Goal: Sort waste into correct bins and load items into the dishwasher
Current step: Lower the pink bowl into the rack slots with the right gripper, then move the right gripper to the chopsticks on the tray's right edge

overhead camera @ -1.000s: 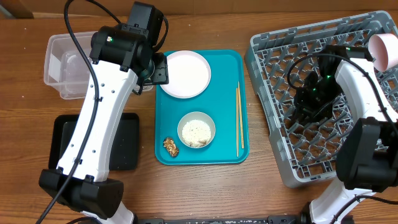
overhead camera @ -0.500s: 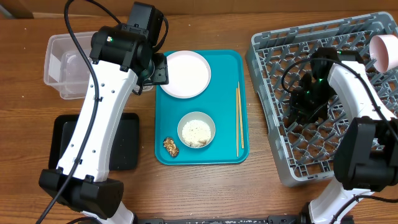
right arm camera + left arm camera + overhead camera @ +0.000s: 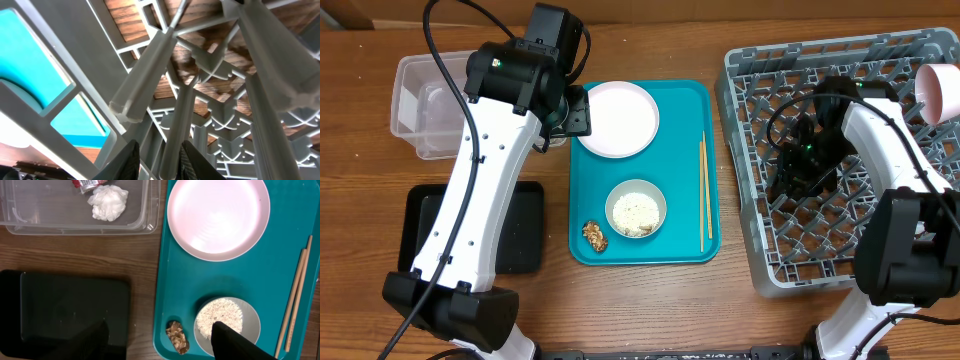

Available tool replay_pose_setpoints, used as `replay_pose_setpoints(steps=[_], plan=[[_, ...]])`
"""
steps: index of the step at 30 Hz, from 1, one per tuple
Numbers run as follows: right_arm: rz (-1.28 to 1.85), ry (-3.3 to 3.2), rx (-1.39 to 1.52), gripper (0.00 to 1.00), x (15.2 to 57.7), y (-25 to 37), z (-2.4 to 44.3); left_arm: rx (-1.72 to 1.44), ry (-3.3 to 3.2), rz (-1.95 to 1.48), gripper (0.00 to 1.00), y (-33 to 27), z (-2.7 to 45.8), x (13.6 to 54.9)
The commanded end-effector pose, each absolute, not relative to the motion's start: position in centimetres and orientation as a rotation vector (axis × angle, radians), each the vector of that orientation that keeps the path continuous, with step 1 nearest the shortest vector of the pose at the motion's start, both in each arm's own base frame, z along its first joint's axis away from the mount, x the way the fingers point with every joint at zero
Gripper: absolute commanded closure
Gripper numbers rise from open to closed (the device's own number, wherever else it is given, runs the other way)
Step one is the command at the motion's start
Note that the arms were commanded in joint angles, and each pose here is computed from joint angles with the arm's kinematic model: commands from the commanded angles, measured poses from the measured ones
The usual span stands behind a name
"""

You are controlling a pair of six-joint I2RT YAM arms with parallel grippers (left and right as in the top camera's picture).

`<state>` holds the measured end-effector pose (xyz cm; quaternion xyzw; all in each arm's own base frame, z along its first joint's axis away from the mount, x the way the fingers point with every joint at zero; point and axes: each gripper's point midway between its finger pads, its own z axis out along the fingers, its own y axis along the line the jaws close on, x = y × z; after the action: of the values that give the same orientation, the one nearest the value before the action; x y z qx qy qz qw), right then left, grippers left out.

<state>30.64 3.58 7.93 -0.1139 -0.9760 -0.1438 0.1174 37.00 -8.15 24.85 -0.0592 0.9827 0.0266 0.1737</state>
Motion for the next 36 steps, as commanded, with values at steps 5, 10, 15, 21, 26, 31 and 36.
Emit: replay_pose_setpoints(steps=[5,10,15,21,26,31,36], plan=[[-0.648,-2.868,-0.308,0.71,32.0,6.6,8.3,-0.170,2.764,0.056,0.32,-8.2,25.8,36.8],[-0.615,-2.903,-0.305,0.68,32.6,6.2,8.1,-0.170,2.764,0.056,0.32,-8.2,25.8,36.8],[-0.564,-2.897,-0.306,0.66,32.1,5.7,7.9,-0.170,2.764,0.057,0.32,-8.2,25.8,36.8],[-0.391,-2.948,-0.294,0.59,32.4,3.7,8.9,-0.169,2.764,0.057,0.32,-8.2,25.8,36.8],[-0.405,-3.164,-0.261,0.53,36.1,3.4,15.0,-0.169,2.763,0.058,0.31,-8.2,25.8,36.8],[-0.469,-3.324,-0.022,0.47,37.6,7.5,19.3,-0.171,2.753,0.055,0.22,-8.3,25.9,37.1],[-0.461,-3.259,0.169,0.47,35.7,13.5,17.1,-0.171,2.752,0.055,0.18,-8.3,25.9,37.1]])
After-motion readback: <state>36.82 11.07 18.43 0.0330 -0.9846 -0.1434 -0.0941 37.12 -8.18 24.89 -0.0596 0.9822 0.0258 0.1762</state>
